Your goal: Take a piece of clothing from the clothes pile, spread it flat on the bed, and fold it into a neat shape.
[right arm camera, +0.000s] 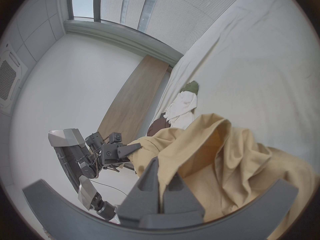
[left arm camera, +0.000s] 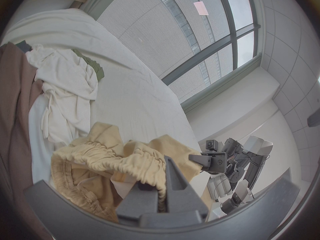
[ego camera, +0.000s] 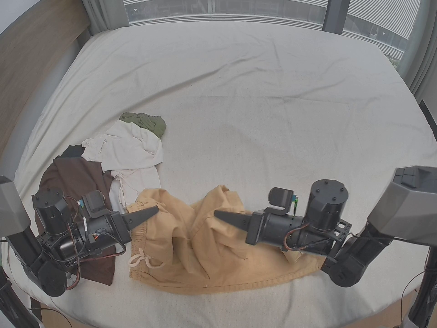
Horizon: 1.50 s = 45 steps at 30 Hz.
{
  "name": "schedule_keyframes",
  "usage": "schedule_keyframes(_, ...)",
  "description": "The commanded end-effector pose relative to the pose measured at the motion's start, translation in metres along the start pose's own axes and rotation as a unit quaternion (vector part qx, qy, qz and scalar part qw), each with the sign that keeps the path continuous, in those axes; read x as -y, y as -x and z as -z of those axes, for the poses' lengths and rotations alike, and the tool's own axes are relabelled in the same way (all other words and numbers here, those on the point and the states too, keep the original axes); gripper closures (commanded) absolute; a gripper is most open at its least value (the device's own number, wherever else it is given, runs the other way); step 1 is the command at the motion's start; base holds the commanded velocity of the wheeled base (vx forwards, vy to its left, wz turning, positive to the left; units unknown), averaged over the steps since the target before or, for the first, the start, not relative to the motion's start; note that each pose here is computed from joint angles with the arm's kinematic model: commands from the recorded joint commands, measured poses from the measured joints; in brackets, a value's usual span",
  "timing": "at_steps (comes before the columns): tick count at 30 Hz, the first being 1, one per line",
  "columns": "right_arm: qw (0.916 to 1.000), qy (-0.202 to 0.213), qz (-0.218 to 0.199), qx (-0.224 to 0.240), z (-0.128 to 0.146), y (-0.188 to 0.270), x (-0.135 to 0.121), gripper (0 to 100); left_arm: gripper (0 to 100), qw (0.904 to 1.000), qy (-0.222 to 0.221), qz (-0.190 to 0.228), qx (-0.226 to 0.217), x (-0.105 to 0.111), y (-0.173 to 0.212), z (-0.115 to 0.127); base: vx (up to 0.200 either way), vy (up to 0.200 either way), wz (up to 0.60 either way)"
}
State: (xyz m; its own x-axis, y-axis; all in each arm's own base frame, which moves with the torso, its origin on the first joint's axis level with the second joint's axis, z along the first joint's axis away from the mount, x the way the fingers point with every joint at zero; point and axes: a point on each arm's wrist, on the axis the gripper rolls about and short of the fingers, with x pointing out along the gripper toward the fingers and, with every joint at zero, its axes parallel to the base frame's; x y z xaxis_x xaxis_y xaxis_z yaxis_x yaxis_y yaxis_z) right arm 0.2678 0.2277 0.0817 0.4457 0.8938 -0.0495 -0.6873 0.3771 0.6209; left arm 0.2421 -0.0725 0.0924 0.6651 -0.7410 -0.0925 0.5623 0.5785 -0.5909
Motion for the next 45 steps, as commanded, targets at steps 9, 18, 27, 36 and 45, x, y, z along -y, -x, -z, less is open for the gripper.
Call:
schedule_keyframes(9,0.9983,0.009,0.033,0.047,-0.018,0.06,0.004,100,100,0.9988,-0.025,0.01,0.041,0.012,0.0,-0.017,0.0,0.0,0.0)
schedule_keyframes(18,0.9969,0.04,0.042,0.053,-0.028,0.085,0.006,100,100,0.9983,-0.03,0.014,0.047,0.012,-0.002,-0.021,0.0,0.0,0.0)
schedule_keyframes(27,0.9958,0.053,0.052,0.052,-0.027,0.088,0.01,100,100,0.9983,-0.029,0.015,0.049,0.011,-0.005,-0.022,0.0,0.0,0.0)
schedule_keyframes(36,0.9945,0.055,0.062,0.063,-0.034,0.094,0.015,100,100,0.9971,-0.037,0.017,0.064,0.011,-0.006,-0.03,0.0,0.0,0.0)
schedule_keyframes(45,0.9923,0.06,0.072,0.081,-0.043,0.101,0.019,100,100,0.9959,-0.045,0.022,0.075,0.014,-0.005,-0.036,0.0,0.0,0.0)
